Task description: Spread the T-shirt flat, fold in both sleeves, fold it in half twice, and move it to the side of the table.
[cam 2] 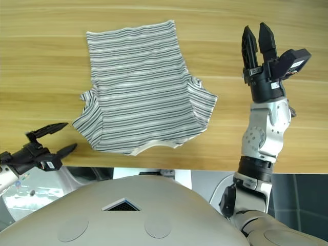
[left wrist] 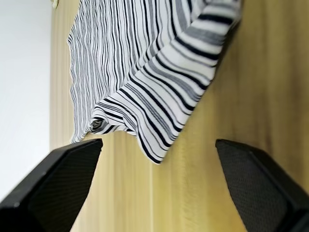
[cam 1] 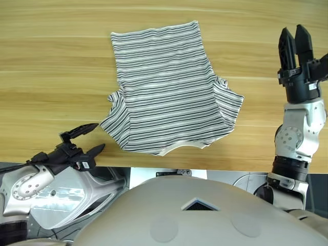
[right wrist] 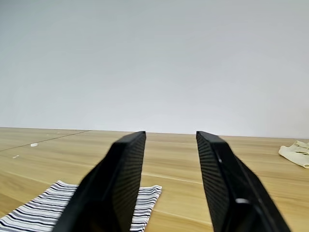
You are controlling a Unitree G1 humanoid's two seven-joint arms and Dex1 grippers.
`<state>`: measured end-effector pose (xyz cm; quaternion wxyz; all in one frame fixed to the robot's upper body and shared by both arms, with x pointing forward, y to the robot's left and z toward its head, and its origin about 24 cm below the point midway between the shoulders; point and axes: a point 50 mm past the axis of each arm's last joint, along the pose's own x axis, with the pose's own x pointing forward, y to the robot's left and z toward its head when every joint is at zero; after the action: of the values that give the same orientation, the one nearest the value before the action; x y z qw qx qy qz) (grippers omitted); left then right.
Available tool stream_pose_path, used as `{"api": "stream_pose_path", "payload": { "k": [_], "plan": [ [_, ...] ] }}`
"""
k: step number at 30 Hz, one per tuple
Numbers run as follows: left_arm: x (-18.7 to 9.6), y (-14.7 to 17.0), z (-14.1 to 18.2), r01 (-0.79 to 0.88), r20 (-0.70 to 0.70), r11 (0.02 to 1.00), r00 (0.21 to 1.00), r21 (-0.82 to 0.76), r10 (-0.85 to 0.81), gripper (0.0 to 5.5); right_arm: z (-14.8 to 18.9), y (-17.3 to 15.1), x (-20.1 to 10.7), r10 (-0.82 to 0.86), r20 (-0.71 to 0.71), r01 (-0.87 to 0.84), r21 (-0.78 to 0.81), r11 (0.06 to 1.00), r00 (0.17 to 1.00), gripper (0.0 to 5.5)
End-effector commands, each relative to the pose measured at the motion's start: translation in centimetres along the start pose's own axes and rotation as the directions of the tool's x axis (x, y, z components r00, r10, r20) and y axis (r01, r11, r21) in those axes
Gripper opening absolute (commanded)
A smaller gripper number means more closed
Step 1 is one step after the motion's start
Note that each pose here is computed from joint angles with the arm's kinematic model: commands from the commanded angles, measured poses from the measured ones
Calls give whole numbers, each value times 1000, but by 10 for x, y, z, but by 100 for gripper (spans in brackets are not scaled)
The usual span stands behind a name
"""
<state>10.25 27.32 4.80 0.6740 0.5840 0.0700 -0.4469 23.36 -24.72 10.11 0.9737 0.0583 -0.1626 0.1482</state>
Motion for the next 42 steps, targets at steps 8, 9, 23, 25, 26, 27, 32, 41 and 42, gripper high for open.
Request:
{"api": "stream_pose_path", "payload": {
  "k": [8, 9, 23, 25, 26, 27, 32, 41, 42],
  "plan": [
    [28, -12, -25, 168, -132, 982, 979, 90, -155, 437, 3, 5, -10, -23, 11, 23, -3, 1000, 1000, 193],
    [29, -12, -26, 172, -138, 981, 978, 93, -159, 437, 3, 5, -11, -24, 11, 24, -2, 1000, 1000, 193],
    [39, -37, -6, 217, -29, 976, 976, 33, -216, 184, 7, 4, -13, -37, 11, 37, 13, 999, 999, 193],
    [40, -37, -6, 207, -41, 978, 978, 20, -206, 144, 8, 4, -14, -37, 10, 37, 17, 999, 999, 193],
    [40, -39, -7, 201, -52, 979, 978, 14, -200, 125, 8, 4, -15, -37, 9, 37, 18, 999, 999, 193],
    [40, -40, -8, 195, -61, 981, 979, 8, -195, 108, 8, 4, -16, -38, 8, 38, 20, 999, 999, 193],
    [38, -40, -8, 155, -79, 988, 985, -13, -156, 37, 6, 4, -19, -44, -2, 44, 28, 999, 999, 193],
    [36, -31, -6, -49, -133, 996, 990, -80, 38, 0, 1, 3, -21, -39, -15, 40, 30, 999, 999, 193],
    [36, -27, -6, -95, -140, 992, 987, -82, 83, 0, 1, 2, -21, -39, -16, 40, 31, 999, 999, 193]
  ]
}}
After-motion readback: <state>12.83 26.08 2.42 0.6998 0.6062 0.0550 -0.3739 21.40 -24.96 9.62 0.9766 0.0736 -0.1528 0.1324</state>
